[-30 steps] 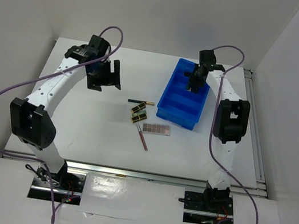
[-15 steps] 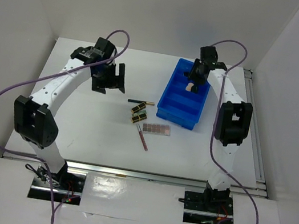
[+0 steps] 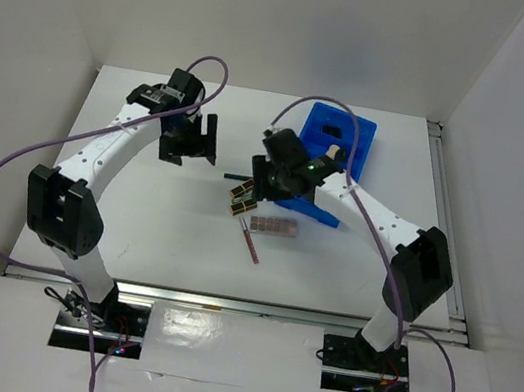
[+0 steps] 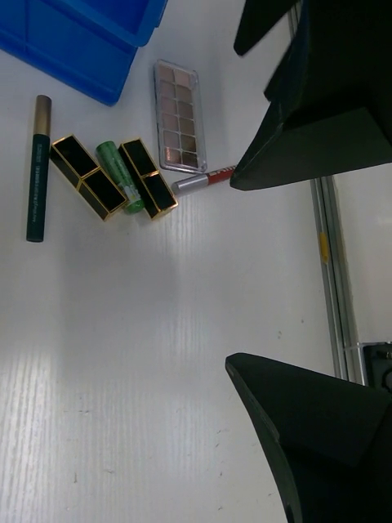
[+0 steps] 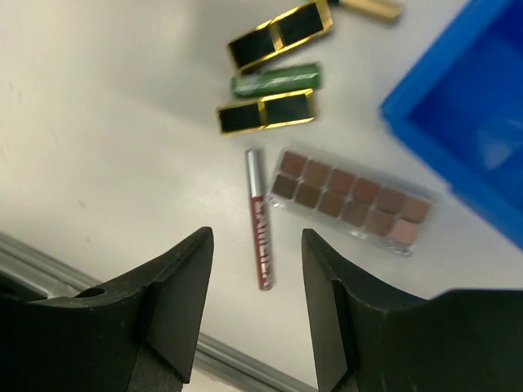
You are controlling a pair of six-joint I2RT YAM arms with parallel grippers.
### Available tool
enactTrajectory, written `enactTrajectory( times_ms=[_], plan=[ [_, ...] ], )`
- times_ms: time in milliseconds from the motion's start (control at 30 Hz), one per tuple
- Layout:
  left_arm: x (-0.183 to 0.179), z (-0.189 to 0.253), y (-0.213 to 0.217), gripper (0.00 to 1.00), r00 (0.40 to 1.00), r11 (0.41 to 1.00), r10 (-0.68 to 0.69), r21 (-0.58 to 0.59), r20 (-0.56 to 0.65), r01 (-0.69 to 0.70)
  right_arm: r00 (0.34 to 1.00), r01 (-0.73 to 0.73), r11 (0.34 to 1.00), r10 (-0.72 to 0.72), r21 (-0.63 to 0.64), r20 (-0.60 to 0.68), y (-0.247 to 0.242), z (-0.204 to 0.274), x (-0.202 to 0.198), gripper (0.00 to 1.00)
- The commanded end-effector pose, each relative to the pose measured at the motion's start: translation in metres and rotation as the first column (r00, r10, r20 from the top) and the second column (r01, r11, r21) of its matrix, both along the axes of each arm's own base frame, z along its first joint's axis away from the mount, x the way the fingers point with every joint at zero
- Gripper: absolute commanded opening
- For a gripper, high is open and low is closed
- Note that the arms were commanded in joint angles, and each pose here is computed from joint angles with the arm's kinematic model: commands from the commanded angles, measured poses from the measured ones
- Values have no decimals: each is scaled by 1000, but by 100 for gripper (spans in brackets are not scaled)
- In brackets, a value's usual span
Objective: Organize the makeup
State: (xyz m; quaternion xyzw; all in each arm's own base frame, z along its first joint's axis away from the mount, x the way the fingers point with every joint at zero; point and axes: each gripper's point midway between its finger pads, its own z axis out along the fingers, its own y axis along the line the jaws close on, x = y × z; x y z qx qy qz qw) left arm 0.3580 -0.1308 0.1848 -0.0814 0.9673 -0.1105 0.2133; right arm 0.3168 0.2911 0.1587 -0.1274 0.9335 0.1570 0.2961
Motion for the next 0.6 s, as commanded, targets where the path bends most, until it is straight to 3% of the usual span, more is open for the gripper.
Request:
enactTrajectory(
  times_ms=[0,133,567],
  plan=[
    [-5,-4,-1,95,999,1000,27,-14,-23,-28,994,-78,997,76,-15,-81,24,-26,-31,55],
    [-5,7,11,95,997,997,78,14,11,-78,980,-180,974,165,-139,-113,36,-65,-64,55],
    [-9,23,29,95,983,987,162,-15,82,-162,961,-222,952,177,-209,-214,12,-140,-91,51]
  ],
)
